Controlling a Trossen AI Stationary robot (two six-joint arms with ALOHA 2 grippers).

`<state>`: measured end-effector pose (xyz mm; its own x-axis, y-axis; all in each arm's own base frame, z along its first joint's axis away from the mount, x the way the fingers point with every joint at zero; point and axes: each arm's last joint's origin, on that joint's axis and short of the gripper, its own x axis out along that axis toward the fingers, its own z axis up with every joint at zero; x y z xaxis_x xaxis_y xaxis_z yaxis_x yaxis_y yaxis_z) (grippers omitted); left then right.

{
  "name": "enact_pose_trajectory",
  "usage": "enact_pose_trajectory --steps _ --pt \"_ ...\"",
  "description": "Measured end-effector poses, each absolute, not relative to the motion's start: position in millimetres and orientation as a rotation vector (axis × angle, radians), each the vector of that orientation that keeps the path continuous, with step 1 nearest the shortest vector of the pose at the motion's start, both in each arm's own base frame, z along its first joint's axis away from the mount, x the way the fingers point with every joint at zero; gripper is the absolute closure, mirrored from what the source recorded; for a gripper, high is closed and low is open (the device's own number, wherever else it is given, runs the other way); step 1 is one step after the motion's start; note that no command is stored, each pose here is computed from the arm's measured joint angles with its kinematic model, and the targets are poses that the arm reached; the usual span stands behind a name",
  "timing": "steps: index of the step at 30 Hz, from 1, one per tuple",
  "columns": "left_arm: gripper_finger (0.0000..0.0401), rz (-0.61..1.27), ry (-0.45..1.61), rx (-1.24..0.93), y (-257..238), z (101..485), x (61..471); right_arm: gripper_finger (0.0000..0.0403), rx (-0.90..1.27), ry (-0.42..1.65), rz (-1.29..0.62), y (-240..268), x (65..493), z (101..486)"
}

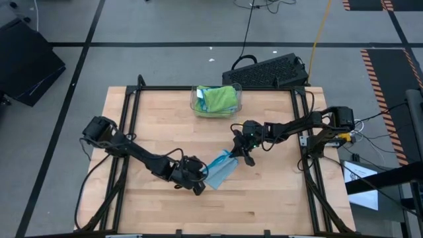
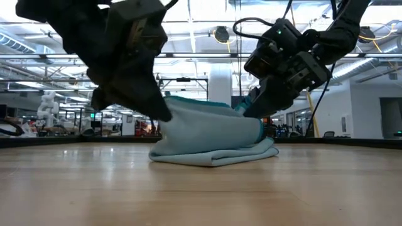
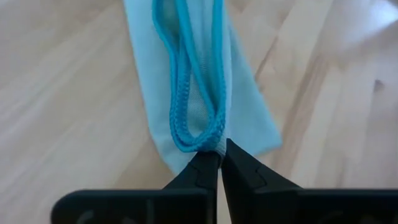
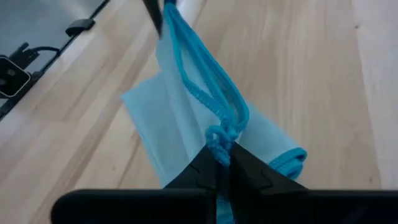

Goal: Fold microfiber towels
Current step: Fold the blue microfiber cloth

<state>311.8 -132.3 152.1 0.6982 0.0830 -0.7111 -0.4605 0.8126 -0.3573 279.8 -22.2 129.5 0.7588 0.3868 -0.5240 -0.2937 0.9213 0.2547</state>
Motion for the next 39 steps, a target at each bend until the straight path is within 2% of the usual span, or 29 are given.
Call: enact_pose_trajectory --steps 6,16,22,27,31,35,39 --pt "0.0381 0.252 0.685 -0.578 -137 154 318 0.0345 0.174 0.637 0.371 -22 278 127" --pt "0.0259 0.152 0.573 -0.631 -143 166 327 0.0245 0.308 0.695 0.521 -17 272 124" --pt "0.0225 0.102 0.519 -0.704 -145 172 331 0.0181 0.401 0.793 0.524 -16 263 124" --pt "0.0223 0.106 0.535 -0.757 -145 172 330 0.0143 0.432 0.858 0.450 -15 251 137" --pt "0.0237 0.144 0.517 -0.825 -142 172 332 0.0131 0.533 0.839 0.372 -15 245 156" --pt "0.0263 0.196 0.449 -0.833 -131 175 338 0.0139 0.657 0.730 0.310 -6 252 174" --pt "0.0290 0.264 0.491 -0.805 -121 161 342 0.0172 0.724 0.603 0.204 5 267 178"
